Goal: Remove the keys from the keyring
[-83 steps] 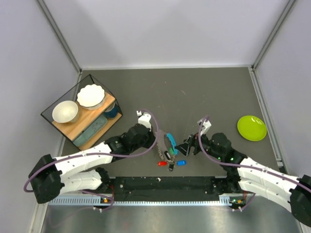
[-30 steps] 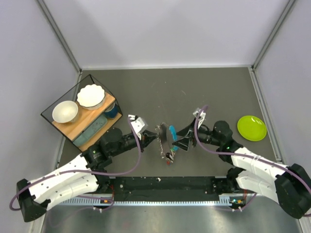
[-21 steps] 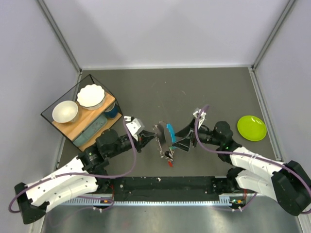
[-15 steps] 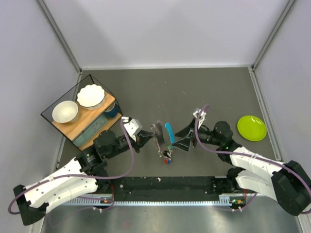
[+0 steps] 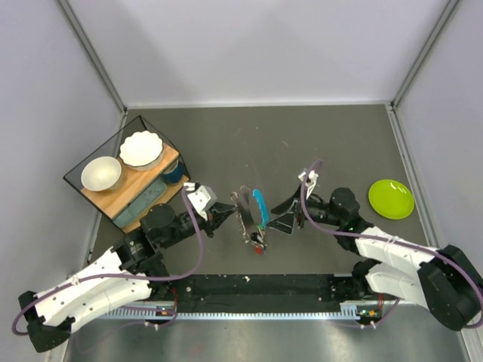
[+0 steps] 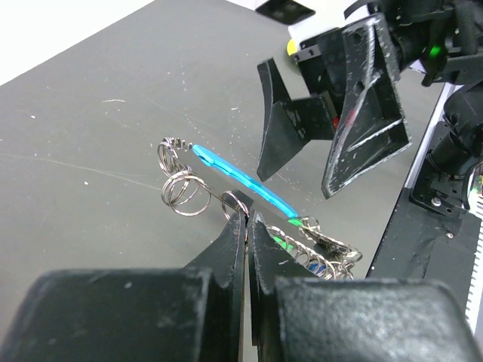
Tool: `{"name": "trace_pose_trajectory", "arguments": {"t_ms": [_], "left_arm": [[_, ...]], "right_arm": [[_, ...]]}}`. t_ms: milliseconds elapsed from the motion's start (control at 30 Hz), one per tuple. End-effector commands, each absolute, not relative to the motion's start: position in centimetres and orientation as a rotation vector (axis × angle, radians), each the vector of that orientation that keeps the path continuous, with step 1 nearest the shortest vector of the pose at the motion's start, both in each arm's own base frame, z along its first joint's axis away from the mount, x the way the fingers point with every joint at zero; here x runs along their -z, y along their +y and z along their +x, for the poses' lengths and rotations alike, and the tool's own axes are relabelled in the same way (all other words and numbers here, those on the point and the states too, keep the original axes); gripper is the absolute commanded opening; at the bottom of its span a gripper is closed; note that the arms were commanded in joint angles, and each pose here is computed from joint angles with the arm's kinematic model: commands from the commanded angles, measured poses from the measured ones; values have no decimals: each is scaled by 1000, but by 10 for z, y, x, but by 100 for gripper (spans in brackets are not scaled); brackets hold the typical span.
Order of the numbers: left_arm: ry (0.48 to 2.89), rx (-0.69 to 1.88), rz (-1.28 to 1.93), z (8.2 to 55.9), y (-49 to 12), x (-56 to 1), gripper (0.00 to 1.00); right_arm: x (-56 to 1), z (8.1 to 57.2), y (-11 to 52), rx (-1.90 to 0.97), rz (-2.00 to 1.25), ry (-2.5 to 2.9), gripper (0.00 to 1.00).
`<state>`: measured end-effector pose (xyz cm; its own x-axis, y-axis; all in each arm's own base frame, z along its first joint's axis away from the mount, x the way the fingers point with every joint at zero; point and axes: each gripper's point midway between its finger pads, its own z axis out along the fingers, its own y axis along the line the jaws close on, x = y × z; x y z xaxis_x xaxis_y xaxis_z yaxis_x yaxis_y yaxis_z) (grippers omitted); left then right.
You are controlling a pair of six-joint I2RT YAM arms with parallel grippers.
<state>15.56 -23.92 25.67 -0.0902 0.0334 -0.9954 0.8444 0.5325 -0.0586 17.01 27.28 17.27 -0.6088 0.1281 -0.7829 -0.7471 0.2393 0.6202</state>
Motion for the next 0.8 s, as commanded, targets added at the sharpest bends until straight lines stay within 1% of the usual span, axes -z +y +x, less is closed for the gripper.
{"name": "trace_pose_trajectory", "arguments": {"t_ms": [0, 33, 200, 267, 333, 367, 400, 467, 500, 567, 600, 700, 767], "left_arm": [[1355, 879, 716, 150, -238, -318, 0], [1352, 882, 713, 150, -238, -319, 0], [1313, 904, 696, 148, -239, -330, 0], [1316, 900, 692, 149, -239, -328, 0], [1315, 898, 686, 150, -239, -328, 0], [1320, 897, 684, 151, -239, -326, 0], [1317, 897, 678, 151, -239, -326, 0], [1323, 896, 674, 152, -239, -323, 0], [1332, 890, 667, 154, -239, -321, 0], [1352, 884, 663, 156, -239, -314, 0], [1368, 877, 657, 158, -239, -308, 0], [1395, 886, 653, 158, -240, -296, 0], [1400, 900, 655, 157, -242, -293, 0]], "right_arm": [[-191, 171, 280, -1546, -590, 1676, 99], [-188, 168, 282, -1589, -582, 1696, 99], [-212, 156, 289, -1736, -646, 1552, 99], [-223, 148, 289, -1813, -681, 1473, 96], [-229, 139, 288, -1902, -675, 1459, 89], [-227, 139, 290, -1925, -675, 1459, 84], [-229, 142, 292, -1939, -678, 1462, 70], [-226, 141, 293, -1941, -692, 1470, 55], [-227, 140, 292, -1927, -696, 1455, 44], [-231, 137, 290, -1912, -707, 1427, 39], [-237, 134, 287, -1902, -719, 1396, 30], [-248, 132, 283, -1878, -715, 1345, 14], [-254, 131, 280, -1865, -711, 1321, 13]]}}
